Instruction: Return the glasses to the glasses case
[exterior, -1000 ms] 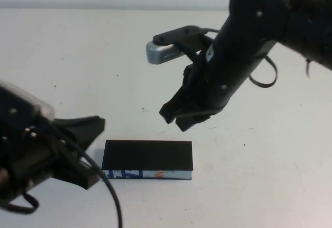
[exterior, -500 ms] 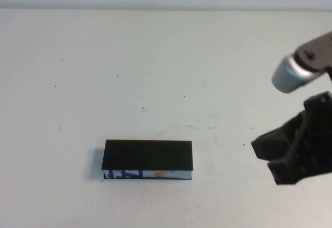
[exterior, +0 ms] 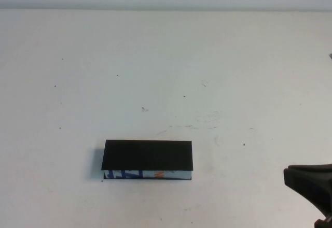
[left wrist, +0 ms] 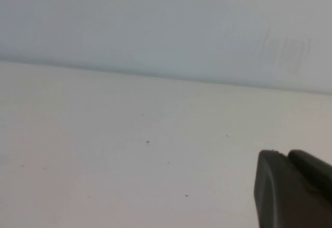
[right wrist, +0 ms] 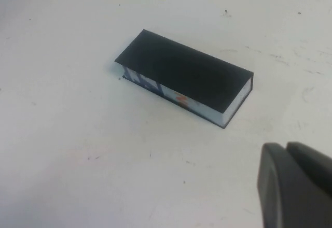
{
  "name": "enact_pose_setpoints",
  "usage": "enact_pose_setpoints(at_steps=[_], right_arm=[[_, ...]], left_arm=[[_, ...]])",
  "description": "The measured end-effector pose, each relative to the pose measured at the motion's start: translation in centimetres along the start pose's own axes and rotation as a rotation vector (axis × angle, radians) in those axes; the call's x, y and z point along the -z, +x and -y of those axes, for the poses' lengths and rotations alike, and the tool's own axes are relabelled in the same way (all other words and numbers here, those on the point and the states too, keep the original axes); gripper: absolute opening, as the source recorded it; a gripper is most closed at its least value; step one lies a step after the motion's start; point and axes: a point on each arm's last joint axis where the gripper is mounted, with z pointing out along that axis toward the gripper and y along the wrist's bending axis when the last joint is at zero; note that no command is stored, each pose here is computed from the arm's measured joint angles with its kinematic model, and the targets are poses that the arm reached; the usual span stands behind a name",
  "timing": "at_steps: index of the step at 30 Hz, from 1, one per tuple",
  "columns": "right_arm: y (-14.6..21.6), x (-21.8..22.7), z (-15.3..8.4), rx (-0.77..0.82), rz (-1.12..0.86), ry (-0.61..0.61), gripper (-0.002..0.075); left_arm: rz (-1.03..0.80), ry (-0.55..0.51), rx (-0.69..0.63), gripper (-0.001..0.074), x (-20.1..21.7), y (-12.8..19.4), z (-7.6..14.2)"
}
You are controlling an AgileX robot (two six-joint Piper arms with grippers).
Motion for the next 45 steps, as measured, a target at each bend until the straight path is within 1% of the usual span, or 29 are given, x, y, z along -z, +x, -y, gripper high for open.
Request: enact_pose_setpoints(at_steps=[5, 11, 24, 27, 30, 33, 36, 38, 40, 43, 45], right_arm=[[0.6, -0.3, 0.1, -0.026, -0.006, -0.009, -0.0012], [0.5, -0.2, -0.2, -0.073, 0.007, -0.037, -0.0012], [0.7, -0.3, 0.7, 0.078, 0.027, 0.057, -0.0012], [1.2, -0.2, 1.8, 0.067, 0.111, 0.119, -0.0012], [2.6, 0.4, 3.7, 0.003, 0.269, 0.239, -0.0012], [5.4, 1.2, 5.5, -0.053, 0.434, 0.385, -0.0011], [8.8, 1.6, 6.6, -0.085, 0.543, 0.505, -0.0011], [10.6, 1.7, 6.9, -0.1, 0.578, 0.556, -0.0011], [12.1, 1.8, 7.0, -0.107, 0.599, 0.59, -0.0012], [13.2, 2.1, 6.6, -0.106, 0.619, 0.598, -0.0012], [13.8, 1.8, 6.5, -0.123, 0.562, 0.591, -0.0012]], left_arm=[[-0.002, -0.074, 0.0, -0.0001, 0.0, 0.0, -0.7], [-0.003, -0.099, 0.0, -0.0001, 0.0, 0.0, -0.9], [-0.003, -0.101, 0.0, -0.0001, 0.0, 0.0, -0.9], [-0.003, -0.101, 0.0, -0.0001, 0.0, 0.0, -0.9], [-0.003, -0.102, 0.0, -0.0001, 0.0, 0.0, -0.9], [-0.003, -0.102, 0.0, -0.0001, 0.0, 0.0, -0.9], [-0.003, -0.103, 0.0, -0.0001, 0.0, 0.0, -0.9], [-0.003, -0.103, 0.0, -0.0001, 0.0, 0.0, -0.9], [-0.003, -0.104, 0.0, -0.0001, 0.0, 0.0, -0.9], [-0.003, -0.104, 0.0, -0.0001, 0.0, 0.0, -0.9], [-0.003, -0.106, 0.0, -0.0001, 0.1, 0.0, -1.0]])
